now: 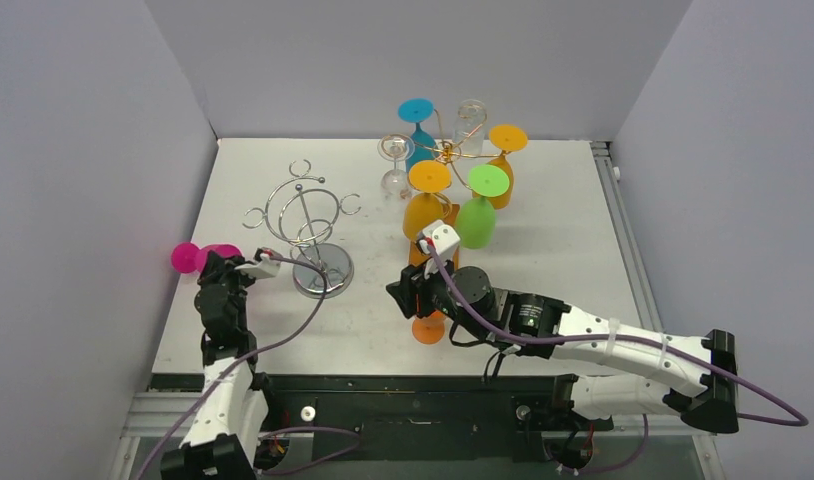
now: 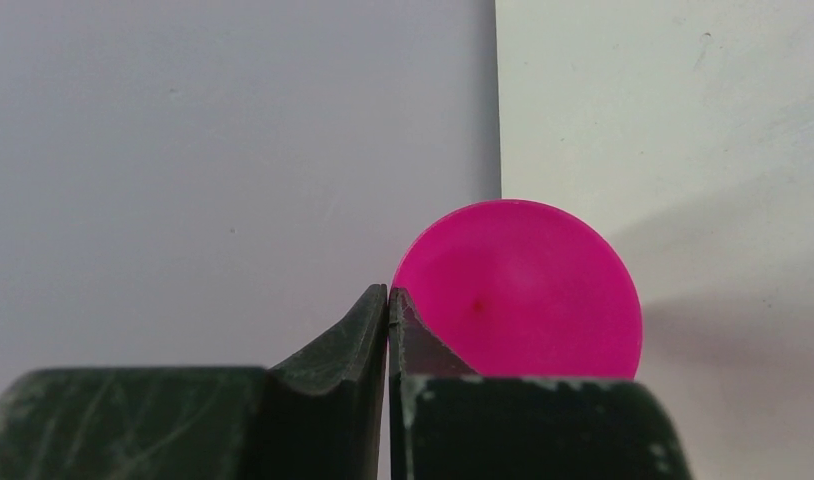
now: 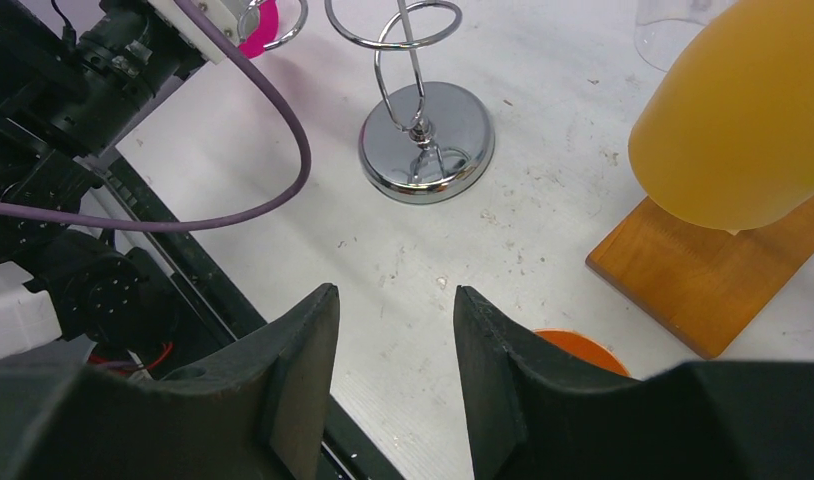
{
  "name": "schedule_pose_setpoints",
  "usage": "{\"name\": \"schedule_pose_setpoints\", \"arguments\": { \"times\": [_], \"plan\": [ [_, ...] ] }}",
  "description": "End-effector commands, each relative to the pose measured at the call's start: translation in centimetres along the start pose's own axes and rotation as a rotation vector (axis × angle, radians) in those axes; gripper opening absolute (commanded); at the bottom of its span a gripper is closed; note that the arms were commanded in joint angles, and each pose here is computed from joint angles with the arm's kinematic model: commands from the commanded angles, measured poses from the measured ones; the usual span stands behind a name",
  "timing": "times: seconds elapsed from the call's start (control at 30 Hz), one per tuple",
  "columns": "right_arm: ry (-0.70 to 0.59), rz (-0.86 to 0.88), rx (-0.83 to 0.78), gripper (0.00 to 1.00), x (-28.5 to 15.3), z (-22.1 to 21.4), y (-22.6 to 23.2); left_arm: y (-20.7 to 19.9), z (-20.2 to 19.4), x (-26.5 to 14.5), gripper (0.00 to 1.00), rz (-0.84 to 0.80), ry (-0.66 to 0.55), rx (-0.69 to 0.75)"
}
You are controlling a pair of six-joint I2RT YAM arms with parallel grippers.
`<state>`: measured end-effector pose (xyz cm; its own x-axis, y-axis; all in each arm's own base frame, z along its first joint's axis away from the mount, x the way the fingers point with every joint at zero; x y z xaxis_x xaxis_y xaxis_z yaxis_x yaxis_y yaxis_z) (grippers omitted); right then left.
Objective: Place the wine glass upside down on the wine glass rack
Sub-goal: Pick up the wine glass at the center of the board, then turn the wine glass upside down at the wine rack.
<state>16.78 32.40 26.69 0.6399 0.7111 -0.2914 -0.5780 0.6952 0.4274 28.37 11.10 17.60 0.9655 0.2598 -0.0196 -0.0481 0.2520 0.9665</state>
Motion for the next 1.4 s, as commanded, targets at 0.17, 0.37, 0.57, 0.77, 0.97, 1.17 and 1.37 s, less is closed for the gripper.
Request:
{"name": "schedule_pose_setpoints", "arguments": {
  "times": [0.17, 0.37, 0.57, 0.77, 0.97, 1.17, 1.37],
  "plan": [
    [-0.068, 0.067, 0.003, 0.42, -2.2, 3.6, 1.9, 0.8, 1.1, -2.3, 0.00, -0.100, -0.017, -0.068],
    [-0.040, 0.098, -0.018, 0.42, -2.3, 4.1, 3.0, 2.2, 2.0, -3.5, 0.00, -0.195, -0.010, -0.136],
    [-0.038, 0.111, -0.029, 0.42, -2.6, 4.8, 3.5, 5.7, 4.4, -4.2, 0.00, -0.155, -0.090, -0.229],
    [-0.029, 0.126, -0.037, 0.43, -2.9, 5.7, 4.1, 10.6, 7.4, -6.3, 0.00, -0.157, -0.180, -0.309],
    [-0.019, 0.179, -0.031, 0.43, -2.9, 6.6, 5.4, 15.7, 10.1, -10.4, 0.00, -0.166, -0.256, -0.379],
    [-0.029, 0.256, -0.024, 0.45, -3.0, 8.7, 7.5, 23.5, 14.2, -16.2, 0.00, -0.051, -0.446, -0.419],
    [-0.001, 0.354, 0.033, 0.51, -1.8, 11.1, 10.0, 30.3, 18.4, -22.8, 0.00, 0.072, -0.685, -0.412]
  ]
}}
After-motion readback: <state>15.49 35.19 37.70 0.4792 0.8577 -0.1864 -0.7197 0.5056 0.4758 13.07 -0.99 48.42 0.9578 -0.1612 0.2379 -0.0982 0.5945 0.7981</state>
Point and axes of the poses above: each gripper's point midway between its finger pads, its own x axis out along the fingers, its own y axis along the line the jaws close on, z = x × y, the point moved 1 cm from there along -x, back along the fingers, and after that the axes turned 13 degrees about x, right-handed, at the moved point
